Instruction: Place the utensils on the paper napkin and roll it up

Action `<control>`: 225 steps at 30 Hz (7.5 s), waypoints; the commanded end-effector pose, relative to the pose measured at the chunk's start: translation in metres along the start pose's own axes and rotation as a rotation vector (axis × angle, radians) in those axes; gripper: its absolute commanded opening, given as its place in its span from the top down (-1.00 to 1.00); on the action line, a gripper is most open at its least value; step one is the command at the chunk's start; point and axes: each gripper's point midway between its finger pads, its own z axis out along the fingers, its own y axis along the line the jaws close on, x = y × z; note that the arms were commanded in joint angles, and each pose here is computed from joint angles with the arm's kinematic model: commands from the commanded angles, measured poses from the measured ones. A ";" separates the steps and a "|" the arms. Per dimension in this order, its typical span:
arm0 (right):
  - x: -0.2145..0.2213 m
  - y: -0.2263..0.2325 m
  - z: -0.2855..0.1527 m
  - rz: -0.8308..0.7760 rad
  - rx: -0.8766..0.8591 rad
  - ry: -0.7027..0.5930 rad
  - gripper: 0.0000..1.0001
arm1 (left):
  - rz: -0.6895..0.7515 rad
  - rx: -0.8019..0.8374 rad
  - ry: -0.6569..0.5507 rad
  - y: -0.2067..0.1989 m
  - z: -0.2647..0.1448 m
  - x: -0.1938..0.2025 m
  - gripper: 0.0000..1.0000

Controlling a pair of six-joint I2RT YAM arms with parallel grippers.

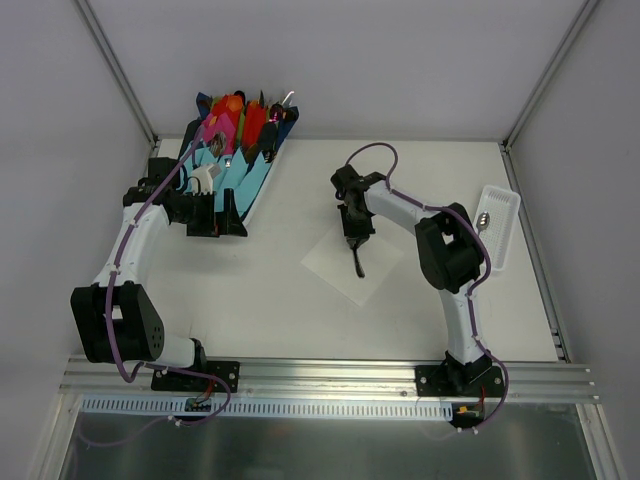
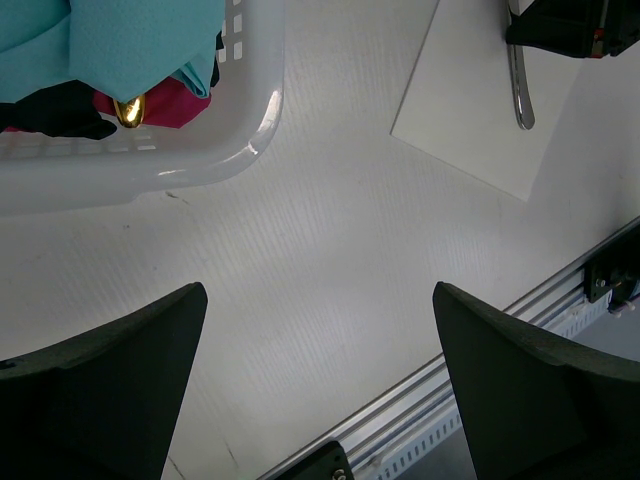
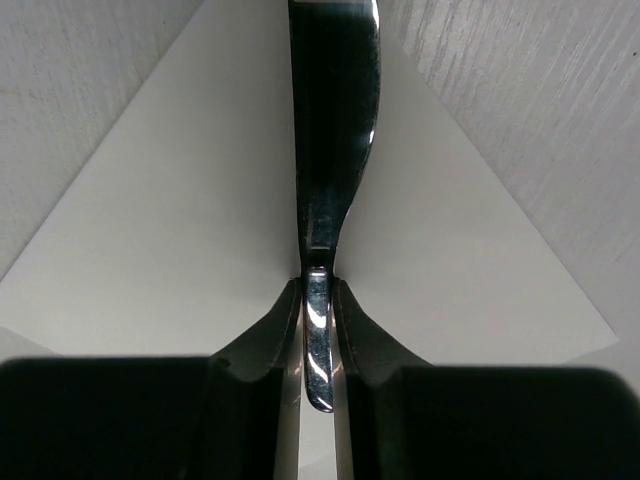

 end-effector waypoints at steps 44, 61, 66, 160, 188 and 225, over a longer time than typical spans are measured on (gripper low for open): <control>0.012 -0.332 -0.140 0.704 0.152 -0.271 0.38 | 0.052 0.014 -0.037 -0.006 -0.011 -0.015 -0.97; 0.009 -0.347 -0.046 0.752 0.066 -0.103 0.43 | 0.015 0.015 0.005 0.002 0.001 -0.010 -0.97; 0.010 -0.343 -0.027 0.755 0.032 -0.076 0.42 | 0.012 0.013 0.012 0.004 0.002 -0.009 -0.97; 0.010 0.010 -0.003 0.036 0.010 0.049 0.85 | 0.012 0.004 0.004 0.002 -0.002 -0.007 -0.97; -0.020 0.029 -0.070 0.076 -0.119 -0.097 0.56 | 0.045 -0.012 -0.023 0.000 -0.010 -0.013 -0.97; 0.084 -0.043 0.008 0.441 -0.267 0.026 1.00 | 1.209 0.279 -0.017 -0.172 0.108 0.099 0.06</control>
